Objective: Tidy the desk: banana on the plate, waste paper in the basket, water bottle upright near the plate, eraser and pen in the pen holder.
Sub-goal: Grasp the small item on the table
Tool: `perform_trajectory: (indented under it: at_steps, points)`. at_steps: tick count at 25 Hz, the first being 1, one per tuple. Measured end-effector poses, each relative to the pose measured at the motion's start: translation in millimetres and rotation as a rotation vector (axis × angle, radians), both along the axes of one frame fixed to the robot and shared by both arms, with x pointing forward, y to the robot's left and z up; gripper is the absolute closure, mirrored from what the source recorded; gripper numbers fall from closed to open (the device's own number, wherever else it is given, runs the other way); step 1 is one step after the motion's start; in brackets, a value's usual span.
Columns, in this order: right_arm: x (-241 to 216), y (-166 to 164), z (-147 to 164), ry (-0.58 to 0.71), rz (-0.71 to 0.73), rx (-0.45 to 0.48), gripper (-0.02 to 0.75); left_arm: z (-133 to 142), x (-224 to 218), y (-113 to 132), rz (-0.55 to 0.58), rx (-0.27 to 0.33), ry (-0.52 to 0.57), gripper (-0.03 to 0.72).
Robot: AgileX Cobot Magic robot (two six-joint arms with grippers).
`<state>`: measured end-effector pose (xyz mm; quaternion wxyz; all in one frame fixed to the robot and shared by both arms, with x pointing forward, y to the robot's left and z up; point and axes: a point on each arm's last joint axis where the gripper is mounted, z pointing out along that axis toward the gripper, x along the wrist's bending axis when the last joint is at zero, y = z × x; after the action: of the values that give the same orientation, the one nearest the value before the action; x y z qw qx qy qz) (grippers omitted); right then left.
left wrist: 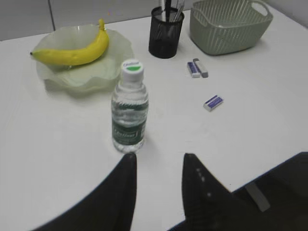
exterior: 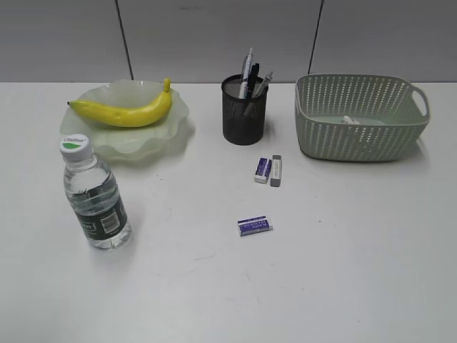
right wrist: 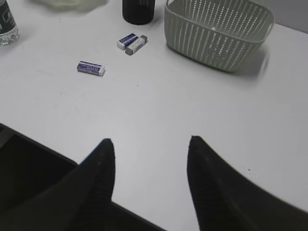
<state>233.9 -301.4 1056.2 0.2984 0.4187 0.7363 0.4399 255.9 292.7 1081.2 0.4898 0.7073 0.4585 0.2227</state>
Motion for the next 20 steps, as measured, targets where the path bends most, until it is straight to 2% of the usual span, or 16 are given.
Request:
perform_trajectory:
  at_steps: [3,9,14,17,20]
  points:
    - [-1,-1,0,-0.009,-0.001,0.003,0.342,14,29,-24,-0.037,-0.003,0.005,0.447]
    - [-1,-1,0,-0.009,0.0,0.002,0.342,33,104,-89,-0.18,0.043,0.092,0.447]
    - [-1,-1,0,-0.011,-0.001,0.002,0.342,34,176,-142,-0.246,0.126,0.186,0.443]
    - [-1,-1,-1,-0.011,0.0,0.001,0.342,25,210,-170,-0.291,0.189,0.238,0.425]
    - [-1,-1,-1,-0.011,0.0,0.001,0.342,9,230,-203,-0.387,0.272,0.27,0.377]
